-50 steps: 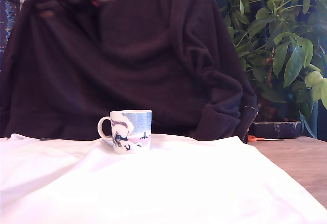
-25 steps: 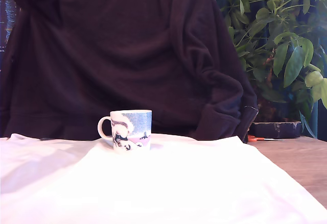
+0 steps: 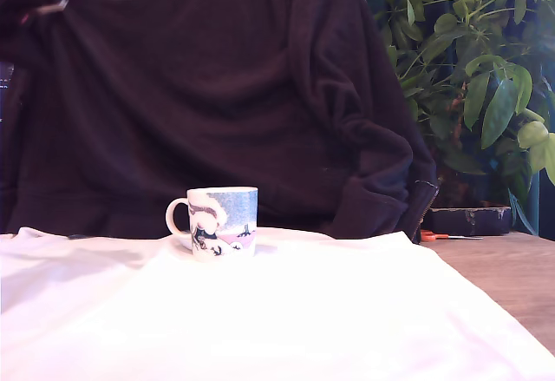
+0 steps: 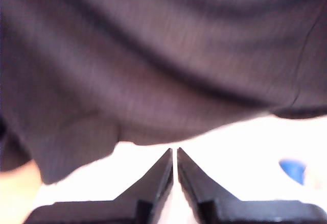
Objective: Pick the blue coffee capsule and place it inside the blue coffee cup
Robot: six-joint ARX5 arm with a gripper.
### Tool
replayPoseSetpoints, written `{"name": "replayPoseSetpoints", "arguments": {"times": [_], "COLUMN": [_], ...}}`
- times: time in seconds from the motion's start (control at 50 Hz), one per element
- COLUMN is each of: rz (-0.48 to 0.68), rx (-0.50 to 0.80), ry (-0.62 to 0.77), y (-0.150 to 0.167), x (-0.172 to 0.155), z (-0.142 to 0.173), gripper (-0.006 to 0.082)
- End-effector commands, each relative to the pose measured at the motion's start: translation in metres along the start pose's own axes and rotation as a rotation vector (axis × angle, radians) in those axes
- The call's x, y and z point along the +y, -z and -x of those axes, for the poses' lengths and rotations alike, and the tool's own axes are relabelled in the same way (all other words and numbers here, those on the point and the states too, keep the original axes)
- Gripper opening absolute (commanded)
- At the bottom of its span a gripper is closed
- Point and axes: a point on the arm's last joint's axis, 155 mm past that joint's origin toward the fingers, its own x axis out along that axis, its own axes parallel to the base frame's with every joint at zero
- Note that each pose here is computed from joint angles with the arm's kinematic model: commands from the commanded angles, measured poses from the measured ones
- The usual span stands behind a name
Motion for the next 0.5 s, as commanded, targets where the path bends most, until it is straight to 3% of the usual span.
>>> {"name": "replayPoseSetpoints", "arguments": {"times": [0.0, 0.2, 0.48], "rz": [-0.018, -0.024, -0.032], "rx": [-0.077, -0.116, -0.156], "ry": [-0.018, -0.046, -0.047], "y": [-0.010, 0.003, -0.003], "x": [0.002, 0.004, 0.003], "z": [0.011, 0.021, 0.028], "gripper": [-0.0019, -0.0019, -0.0019]}}
